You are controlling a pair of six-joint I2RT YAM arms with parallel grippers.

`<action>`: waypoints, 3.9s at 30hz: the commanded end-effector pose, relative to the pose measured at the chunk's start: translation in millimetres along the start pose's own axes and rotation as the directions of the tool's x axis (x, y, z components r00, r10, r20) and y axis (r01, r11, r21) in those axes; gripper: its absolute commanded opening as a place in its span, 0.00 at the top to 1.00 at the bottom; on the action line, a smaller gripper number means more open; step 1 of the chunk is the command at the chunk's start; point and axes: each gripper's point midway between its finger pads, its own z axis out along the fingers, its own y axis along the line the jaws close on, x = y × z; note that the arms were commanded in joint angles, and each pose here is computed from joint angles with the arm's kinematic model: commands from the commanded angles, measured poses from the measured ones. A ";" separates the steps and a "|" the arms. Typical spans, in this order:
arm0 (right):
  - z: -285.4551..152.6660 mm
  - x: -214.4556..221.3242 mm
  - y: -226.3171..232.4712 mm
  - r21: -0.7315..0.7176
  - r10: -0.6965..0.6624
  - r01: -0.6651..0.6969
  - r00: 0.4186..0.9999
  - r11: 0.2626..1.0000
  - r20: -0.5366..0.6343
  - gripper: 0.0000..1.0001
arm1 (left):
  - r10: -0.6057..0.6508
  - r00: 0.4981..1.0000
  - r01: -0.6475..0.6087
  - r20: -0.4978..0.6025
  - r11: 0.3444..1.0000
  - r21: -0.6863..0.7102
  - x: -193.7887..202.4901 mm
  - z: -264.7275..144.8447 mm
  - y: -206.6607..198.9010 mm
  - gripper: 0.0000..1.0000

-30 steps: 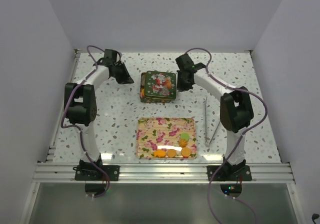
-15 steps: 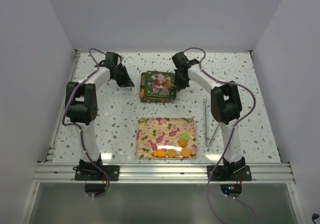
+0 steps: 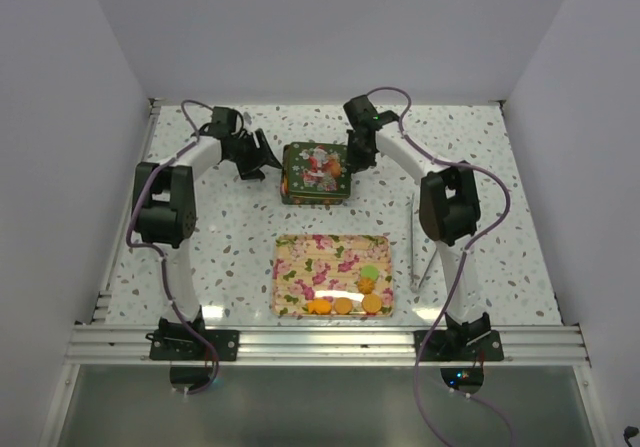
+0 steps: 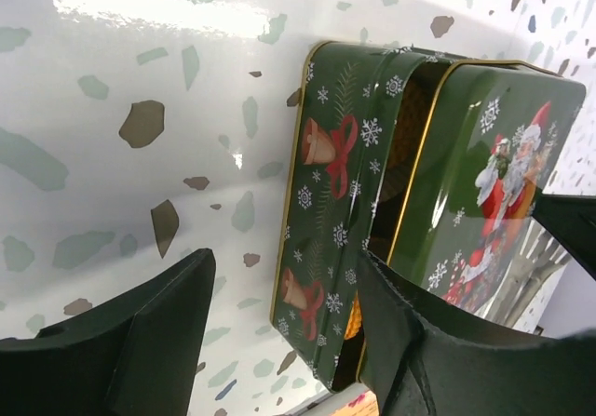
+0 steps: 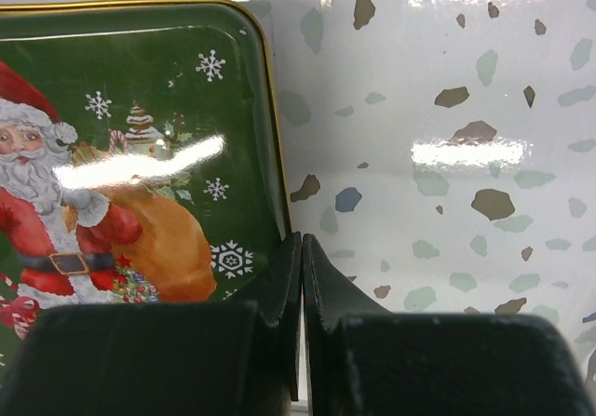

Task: Pack the cookies

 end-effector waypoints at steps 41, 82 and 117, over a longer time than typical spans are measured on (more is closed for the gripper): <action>-8.8 -13.8 56.9 -0.174 0.112 -0.113 0.994 0.978 -0.017 1.00 | 0.038 0.999 -0.035 -0.002 0.936 0.350 9.7 3.4 -41.8 0.46; -18.1 -9.5 59.7 -0.151 0.102 -0.103 0.995 0.983 -0.011 1.00 | -0.022 1.000 0.019 0.008 0.954 0.299 1.5 -7.4 -0.7 0.07; -191.9 -69.2 26.8 -0.351 0.055 0.052 0.956 0.935 0.288 0.26 | -0.002 0.935 -0.108 0.355 0.951 0.291 -78.0 -151.8 -57.4 0.00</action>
